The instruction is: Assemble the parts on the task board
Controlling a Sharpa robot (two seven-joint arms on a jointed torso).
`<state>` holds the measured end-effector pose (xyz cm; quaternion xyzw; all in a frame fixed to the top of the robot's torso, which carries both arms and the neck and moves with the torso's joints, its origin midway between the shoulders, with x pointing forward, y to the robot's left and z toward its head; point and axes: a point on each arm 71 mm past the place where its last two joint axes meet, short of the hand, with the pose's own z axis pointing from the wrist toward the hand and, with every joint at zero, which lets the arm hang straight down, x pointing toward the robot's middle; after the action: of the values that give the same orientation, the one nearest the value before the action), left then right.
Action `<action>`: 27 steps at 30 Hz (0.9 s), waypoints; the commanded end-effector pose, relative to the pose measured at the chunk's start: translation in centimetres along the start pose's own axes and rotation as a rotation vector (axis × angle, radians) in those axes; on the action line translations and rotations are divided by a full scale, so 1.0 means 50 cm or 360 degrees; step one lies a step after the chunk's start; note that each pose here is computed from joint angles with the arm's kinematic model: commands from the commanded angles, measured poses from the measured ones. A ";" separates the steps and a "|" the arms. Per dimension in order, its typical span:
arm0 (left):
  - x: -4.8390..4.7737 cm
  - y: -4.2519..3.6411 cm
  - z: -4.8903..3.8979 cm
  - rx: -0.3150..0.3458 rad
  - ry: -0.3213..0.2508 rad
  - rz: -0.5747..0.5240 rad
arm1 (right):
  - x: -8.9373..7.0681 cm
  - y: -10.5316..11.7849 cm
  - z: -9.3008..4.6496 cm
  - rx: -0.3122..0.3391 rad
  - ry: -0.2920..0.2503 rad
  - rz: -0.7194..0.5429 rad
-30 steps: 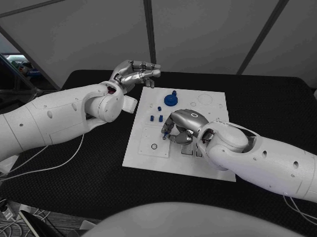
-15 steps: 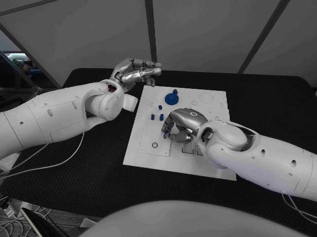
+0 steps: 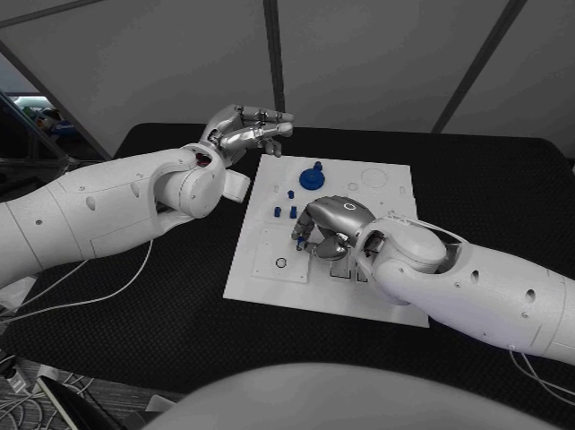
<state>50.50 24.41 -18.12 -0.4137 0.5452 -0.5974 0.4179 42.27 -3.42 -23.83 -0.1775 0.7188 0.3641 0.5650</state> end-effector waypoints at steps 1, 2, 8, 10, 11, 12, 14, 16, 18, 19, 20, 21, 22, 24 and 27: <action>0.002 -0.003 0.000 0.0007 0.0018 -0.0012 | 0.013 0.000 -0.002 0.0001 0.0078 -0.0035; 0.002 -0.004 0.000 0.0006 0.0018 -0.0012 | 0.016 0.000 -0.003 0.0000 0.0091 -0.0039; 0.002 -0.004 0.000 0.0005 0.0017 -0.0011 | 0.025 0.003 -0.006 -0.0004 0.0120 -0.0051; 0.002 -0.004 0.000 0.0005 0.0018 -0.0011 | 0.026 0.003 -0.006 -0.0003 0.0121 -0.0057; 0.002 -0.004 0.000 0.0005 0.0018 -0.0012 | 0.026 0.002 -0.006 -0.0002 0.0121 -0.0059; 0.002 -0.004 0.000 0.0005 0.0019 -0.0012 | 0.026 0.002 -0.007 -0.0001 0.0120 -0.0061; 0.002 -0.004 0.000 0.0004 0.0019 -0.0012 | 0.026 0.002 -0.007 0.0000 0.0118 -0.0064; 0.002 -0.004 0.000 0.0004 0.0019 -0.0012 | 0.026 0.002 -0.007 0.0001 0.0115 -0.0067; 0.002 -0.004 0.000 0.0003 0.0018 -0.0012 | 0.026 0.002 -0.007 0.0003 0.0113 -0.0069; 0.002 -0.004 0.000 0.0003 0.0018 -0.0012 | 0.026 0.002 -0.007 0.0004 0.0113 -0.0071; 0.002 -0.003 0.000 0.0003 0.0018 -0.0011 | 0.026 0.002 -0.007 0.0005 0.0113 -0.0073; 0.002 -0.003 0.000 0.0003 0.0018 -0.0011 | 0.026 0.001 -0.006 0.0007 0.0115 -0.0075; 0.002 -0.003 0.000 0.0002 0.0018 -0.0012 | 0.026 0.001 -0.006 0.0011 0.0116 -0.0079; 0.001 -0.003 0.000 0.0001 0.0019 -0.0012 | 0.027 0.000 -0.006 0.0021 0.0115 -0.0085; 0.001 -0.003 0.000 0.0000 0.0020 -0.0012 | 0.025 -0.003 -0.005 0.0038 0.0097 -0.0096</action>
<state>50.46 24.49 -18.10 -0.4141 0.5463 -0.5968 0.4170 41.72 -3.18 -24.48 -0.1983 0.7232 0.3540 0.5588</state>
